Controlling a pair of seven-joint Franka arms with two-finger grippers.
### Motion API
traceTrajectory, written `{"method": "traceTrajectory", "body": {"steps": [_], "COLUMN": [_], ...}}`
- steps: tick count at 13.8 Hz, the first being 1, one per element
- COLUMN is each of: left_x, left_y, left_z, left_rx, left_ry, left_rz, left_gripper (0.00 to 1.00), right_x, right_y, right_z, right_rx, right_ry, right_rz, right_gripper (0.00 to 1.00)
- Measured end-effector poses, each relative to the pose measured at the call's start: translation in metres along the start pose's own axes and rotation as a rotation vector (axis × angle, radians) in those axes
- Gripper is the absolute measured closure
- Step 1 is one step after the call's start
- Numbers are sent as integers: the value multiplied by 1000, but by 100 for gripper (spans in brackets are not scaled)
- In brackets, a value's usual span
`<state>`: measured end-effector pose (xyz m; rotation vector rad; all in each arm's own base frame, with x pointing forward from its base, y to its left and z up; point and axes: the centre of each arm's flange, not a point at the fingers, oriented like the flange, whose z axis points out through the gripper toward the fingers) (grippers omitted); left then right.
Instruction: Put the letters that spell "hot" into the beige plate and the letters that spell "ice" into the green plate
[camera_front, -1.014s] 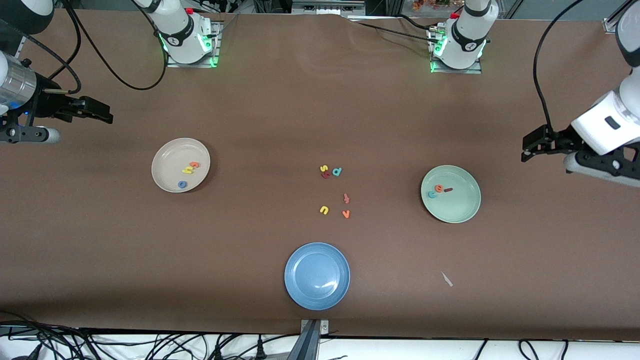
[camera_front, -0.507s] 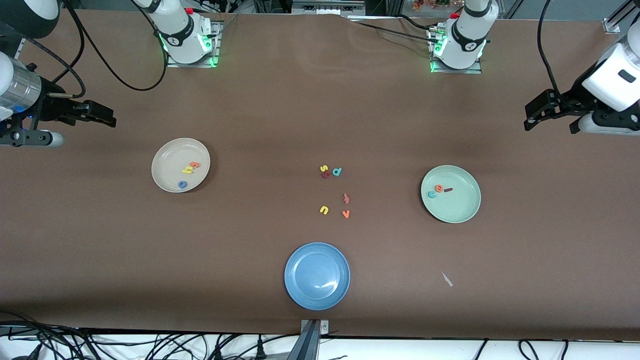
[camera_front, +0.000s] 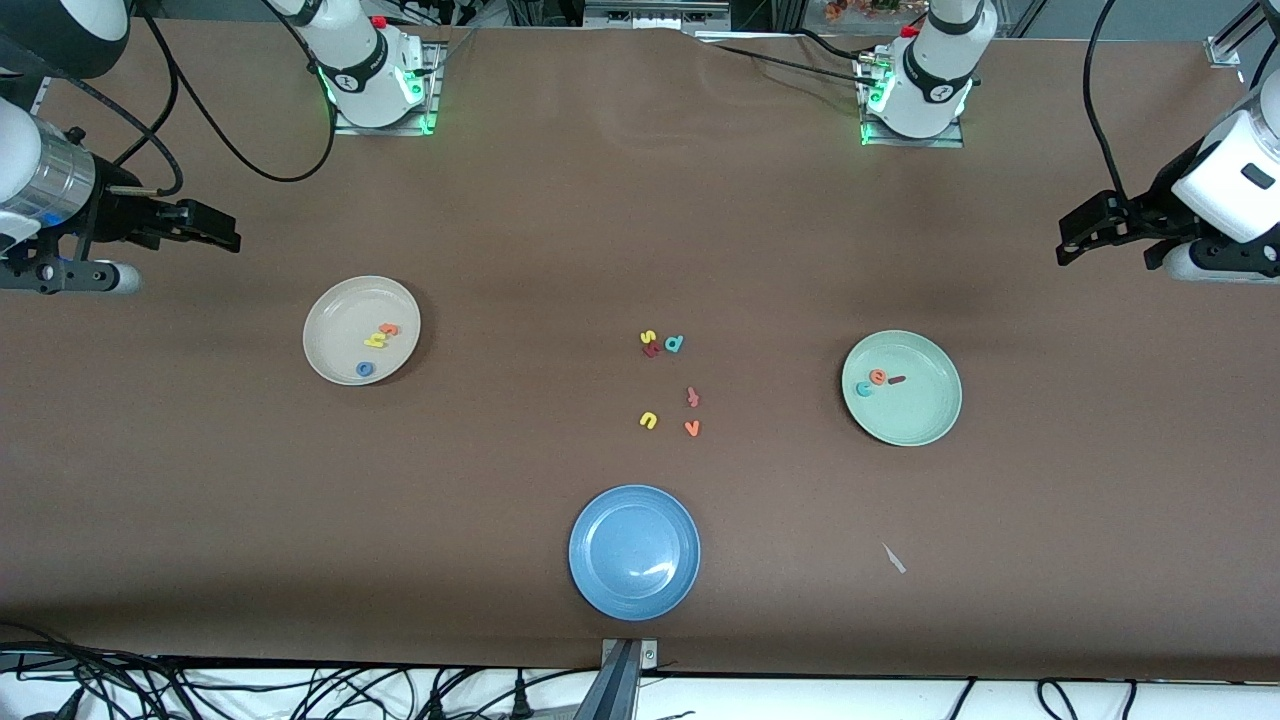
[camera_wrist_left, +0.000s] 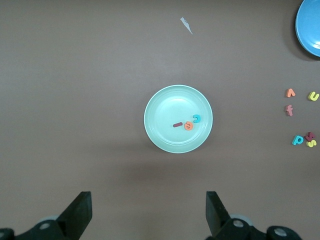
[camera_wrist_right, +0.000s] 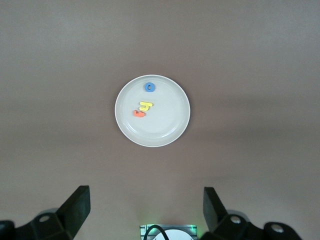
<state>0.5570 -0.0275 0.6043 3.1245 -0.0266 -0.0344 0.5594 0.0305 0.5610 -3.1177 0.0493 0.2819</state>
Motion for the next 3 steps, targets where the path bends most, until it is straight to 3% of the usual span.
{"method": "traceTrajectory", "body": {"steps": [3], "left_x": [-2], "left_y": [3], "left_z": [1], "left_rx": [1], "left_ry": [-16], "left_rz": [5], "left_gripper": [0], "right_x": [0], "right_y": [0], "right_z": [0], "right_rx": [0], "right_ry": [-1], "right_rz": [0], "right_gripper": [0]}}
